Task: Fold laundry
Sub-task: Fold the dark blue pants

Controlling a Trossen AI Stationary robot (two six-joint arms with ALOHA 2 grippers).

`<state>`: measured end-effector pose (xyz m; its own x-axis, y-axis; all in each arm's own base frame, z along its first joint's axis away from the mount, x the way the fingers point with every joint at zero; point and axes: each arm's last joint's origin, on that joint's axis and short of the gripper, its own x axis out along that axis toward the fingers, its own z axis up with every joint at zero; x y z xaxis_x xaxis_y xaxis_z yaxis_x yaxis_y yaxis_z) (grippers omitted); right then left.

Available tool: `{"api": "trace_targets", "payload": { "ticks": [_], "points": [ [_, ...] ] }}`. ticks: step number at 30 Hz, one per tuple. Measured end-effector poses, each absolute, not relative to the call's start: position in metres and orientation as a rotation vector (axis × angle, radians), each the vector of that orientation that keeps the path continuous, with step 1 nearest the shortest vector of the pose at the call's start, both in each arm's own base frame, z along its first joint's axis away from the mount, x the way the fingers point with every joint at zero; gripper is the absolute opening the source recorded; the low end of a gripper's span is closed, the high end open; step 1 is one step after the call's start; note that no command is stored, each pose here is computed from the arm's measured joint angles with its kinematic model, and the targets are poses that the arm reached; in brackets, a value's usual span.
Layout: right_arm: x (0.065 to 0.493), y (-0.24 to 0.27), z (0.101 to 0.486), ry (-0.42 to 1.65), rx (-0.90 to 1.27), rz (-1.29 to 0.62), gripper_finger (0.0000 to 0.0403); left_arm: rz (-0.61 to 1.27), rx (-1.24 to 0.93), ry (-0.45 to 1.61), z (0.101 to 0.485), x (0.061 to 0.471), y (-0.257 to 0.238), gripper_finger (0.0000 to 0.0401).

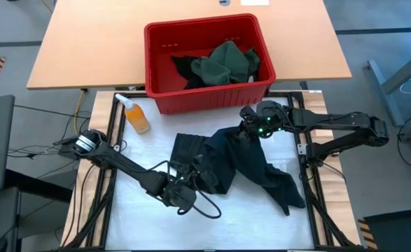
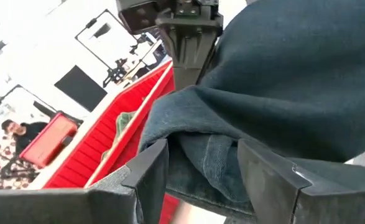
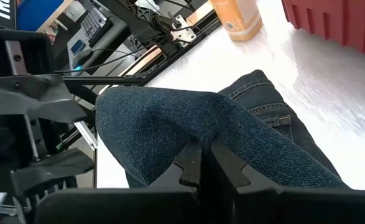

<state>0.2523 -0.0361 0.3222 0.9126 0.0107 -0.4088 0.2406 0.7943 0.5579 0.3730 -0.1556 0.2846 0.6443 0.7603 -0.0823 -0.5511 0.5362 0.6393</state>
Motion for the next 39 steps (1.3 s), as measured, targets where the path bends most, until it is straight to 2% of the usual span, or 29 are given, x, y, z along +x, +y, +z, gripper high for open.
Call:
{"api": "trace_targets", "payload": {
  "ticks": [9, 17, 23, 28, 39],
  "points": [
    [0.252, -0.04, 0.324, 0.389, 0.665, -0.138, 0.0034, 0.775, 0.694, 0.464, 0.274, 0.372, -0.147, 0.0184],
    [0.253, -0.04, 0.325, 0.371, 0.67, -0.135, 0.0035, 0.902, 0.914, 0.575, 0.275, 0.369, -0.143, 0.0184],
    [0.254, -0.04, 0.328, 0.34, 0.675, -0.126, 0.0035, 0.938, 0.88, 0.564, 0.276, 0.371, -0.137, 0.0184],
    [0.254, -0.04, 0.328, 0.339, 0.676, -0.127, 0.0035, 1.045, 0.865, 0.557, 0.285, 0.373, -0.137, 0.0184],
    [0.255, -0.04, 0.327, 0.347, 0.679, -0.129, 0.0035, 1.036, 0.892, 0.573, 0.298, 0.375, -0.138, 0.0184]
  ]
}}
